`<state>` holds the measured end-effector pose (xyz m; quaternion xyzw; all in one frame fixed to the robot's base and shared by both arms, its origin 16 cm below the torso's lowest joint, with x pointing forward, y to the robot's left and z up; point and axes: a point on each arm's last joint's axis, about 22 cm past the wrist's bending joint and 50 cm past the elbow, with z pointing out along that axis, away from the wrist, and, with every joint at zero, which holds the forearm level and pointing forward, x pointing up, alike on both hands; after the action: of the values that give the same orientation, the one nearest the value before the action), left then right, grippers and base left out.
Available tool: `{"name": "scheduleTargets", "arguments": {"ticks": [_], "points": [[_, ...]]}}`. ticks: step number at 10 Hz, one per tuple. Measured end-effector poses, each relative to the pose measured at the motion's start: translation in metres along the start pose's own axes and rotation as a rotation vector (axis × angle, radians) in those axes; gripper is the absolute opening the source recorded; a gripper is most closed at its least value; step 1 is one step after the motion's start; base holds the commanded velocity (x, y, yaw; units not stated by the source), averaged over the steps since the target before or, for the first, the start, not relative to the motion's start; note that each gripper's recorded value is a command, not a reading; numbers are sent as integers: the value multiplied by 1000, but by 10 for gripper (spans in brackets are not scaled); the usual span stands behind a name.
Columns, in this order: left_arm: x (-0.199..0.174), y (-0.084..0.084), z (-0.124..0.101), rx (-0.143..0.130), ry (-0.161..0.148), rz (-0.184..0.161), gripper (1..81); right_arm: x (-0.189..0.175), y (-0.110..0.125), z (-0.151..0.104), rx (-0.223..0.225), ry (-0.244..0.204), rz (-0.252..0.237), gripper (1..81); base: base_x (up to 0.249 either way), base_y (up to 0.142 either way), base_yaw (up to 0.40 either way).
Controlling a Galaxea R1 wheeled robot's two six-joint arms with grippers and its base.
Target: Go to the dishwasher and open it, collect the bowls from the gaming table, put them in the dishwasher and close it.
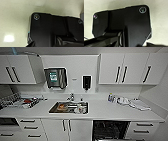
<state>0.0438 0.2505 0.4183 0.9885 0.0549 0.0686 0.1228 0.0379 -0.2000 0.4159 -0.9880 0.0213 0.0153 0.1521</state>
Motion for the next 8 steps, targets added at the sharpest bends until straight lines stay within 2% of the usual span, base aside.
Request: {"name": "scheduleTargets", "arguments": {"ticks": [1,3,8], "points": [[-2,0,-1,0,3,1,811,-3,0,-1,0,2,-2,811,0,0,0],[6,2,-4,-4,36,8,811,6,-2,-5,1,37,-18,811,0,0,0],[15,3,-4,-5,37,9,811,16,-1,-6,-2,41,-22,811,0,0,0]]}}
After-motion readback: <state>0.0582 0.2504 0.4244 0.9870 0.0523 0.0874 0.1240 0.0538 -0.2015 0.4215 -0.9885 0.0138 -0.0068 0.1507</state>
